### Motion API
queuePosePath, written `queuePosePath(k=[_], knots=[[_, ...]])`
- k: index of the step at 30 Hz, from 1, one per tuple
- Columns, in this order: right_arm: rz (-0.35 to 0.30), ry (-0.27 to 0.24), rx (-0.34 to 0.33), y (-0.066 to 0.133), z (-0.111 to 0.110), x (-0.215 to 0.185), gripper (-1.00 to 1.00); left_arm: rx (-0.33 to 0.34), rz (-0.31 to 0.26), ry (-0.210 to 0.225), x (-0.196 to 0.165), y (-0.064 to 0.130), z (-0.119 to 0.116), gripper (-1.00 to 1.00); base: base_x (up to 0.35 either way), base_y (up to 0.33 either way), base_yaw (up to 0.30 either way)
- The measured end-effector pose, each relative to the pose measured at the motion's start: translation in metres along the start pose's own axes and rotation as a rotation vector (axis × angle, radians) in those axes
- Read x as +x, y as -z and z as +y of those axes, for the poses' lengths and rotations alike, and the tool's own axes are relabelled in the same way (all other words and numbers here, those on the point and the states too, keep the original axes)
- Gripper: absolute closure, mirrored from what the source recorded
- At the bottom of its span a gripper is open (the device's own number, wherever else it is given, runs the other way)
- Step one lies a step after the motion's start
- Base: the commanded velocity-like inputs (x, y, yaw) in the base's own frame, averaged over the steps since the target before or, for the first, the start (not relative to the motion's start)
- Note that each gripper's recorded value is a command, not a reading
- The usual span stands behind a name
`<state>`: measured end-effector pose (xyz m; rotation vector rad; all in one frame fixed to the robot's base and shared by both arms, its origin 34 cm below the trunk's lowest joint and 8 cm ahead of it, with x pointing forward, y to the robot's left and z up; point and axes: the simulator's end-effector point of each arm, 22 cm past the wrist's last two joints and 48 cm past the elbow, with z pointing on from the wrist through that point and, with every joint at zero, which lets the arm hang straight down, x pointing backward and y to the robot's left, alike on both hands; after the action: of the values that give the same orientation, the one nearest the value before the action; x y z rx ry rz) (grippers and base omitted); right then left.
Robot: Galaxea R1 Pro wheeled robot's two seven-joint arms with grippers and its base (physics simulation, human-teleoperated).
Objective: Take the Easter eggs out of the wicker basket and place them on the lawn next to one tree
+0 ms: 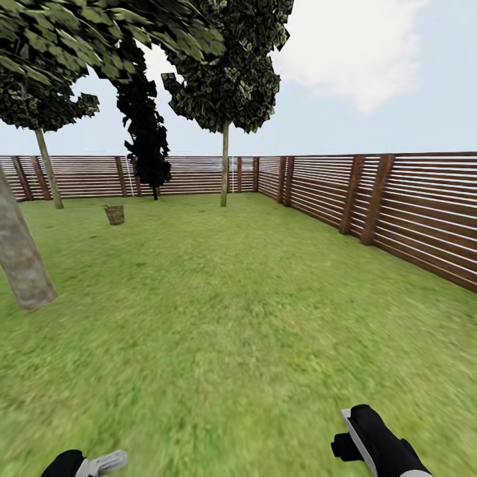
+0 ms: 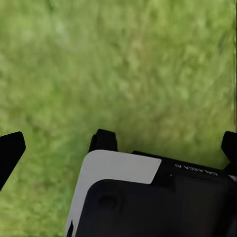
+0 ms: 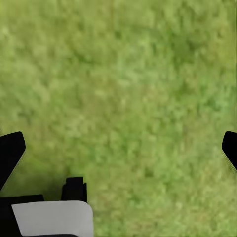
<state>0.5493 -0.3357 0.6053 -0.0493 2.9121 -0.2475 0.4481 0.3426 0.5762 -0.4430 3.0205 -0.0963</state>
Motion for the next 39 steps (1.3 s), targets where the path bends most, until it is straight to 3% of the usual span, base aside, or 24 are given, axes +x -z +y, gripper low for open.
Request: queuePosePath(k=[8, 27, 39], knots=[[0.000, -0.002, 0.002, 0.000, -0.002, 0.000, -1.00, -0.021, -0.011, 0.002, -0.005, 0.003, 0.013, -1.00, 0.344, 0.000, 0.000], [-0.006, -0.010, 0.020, 0.001, -0.016, -0.002, -1.00, -0.010, -0.004, 0.000, -0.002, 0.001, 0.007, -1.00, 0.344, 0.000, 0.004], [-0.006, -0.010, 0.021, 0.001, -0.017, -0.002, -1.00, -0.010, 0.000, -0.005, 0.000, 0.000, 0.004, -1.00, 0.344, 0.000, 0.195]])
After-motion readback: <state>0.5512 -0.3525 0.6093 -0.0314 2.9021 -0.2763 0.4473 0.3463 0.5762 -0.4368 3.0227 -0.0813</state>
